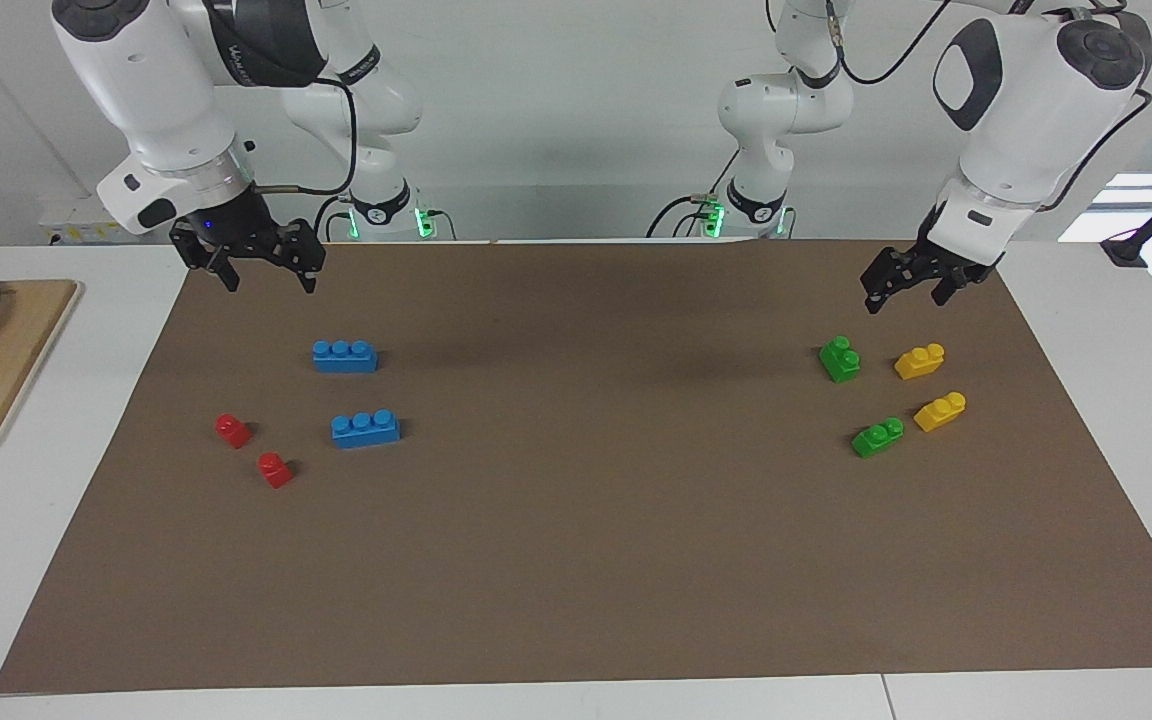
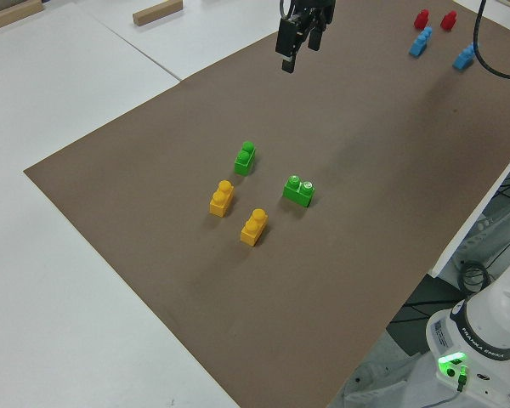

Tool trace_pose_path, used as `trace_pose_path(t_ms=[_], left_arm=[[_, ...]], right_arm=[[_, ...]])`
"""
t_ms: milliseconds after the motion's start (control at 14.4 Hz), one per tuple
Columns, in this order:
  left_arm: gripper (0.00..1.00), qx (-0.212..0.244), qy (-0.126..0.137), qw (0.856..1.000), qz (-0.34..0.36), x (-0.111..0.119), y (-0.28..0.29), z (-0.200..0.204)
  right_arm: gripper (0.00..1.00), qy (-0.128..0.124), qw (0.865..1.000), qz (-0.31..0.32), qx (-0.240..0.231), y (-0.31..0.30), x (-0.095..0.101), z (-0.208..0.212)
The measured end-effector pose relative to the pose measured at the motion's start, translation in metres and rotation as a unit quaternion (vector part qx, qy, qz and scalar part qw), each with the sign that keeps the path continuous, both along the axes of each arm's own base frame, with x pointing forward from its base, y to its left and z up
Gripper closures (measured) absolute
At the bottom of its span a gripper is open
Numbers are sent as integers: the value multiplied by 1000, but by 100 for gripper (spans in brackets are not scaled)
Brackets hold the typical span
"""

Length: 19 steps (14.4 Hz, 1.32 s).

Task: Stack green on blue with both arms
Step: 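Lower the left gripper onto the green brick while the right gripper opens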

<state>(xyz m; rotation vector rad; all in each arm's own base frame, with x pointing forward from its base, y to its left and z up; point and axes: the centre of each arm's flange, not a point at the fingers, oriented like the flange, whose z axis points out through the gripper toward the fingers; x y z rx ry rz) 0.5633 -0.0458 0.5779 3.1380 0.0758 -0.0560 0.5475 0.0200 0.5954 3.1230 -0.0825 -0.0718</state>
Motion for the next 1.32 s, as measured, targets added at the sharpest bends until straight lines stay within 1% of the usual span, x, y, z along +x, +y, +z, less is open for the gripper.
trace_pose_path(t_ms=[485, 693, 970, 1039, 1108, 1316], left_arm=[[0, 0, 3, 1000, -15, 0, 3, -4], [0, 0, 3, 1000, -17, -3, 21, -26], [0, 1, 1, 1000, 3, -18, 53, -54], [0, 2, 3, 1000, 3, -23, 53, -60], [0, 2, 4, 1000, 3, -28, 53, -67], [0, 3, 12, 1000, 10, -42, 59, -92]], right_arm=[[0, 0, 1000, -1, 0, -1, 0, 0], [0, 0, 1000, -3, 0, -1, 0, 0], [0, 0, 1000, -15, -1, -1, 0, 0], [0, -1, 1000, -25, -1, -1, 0, 0], [0, -1, 999, -48, -2, -2, 0, 0], [0, -4, 988, -156, -6, -3, 0, 0]])
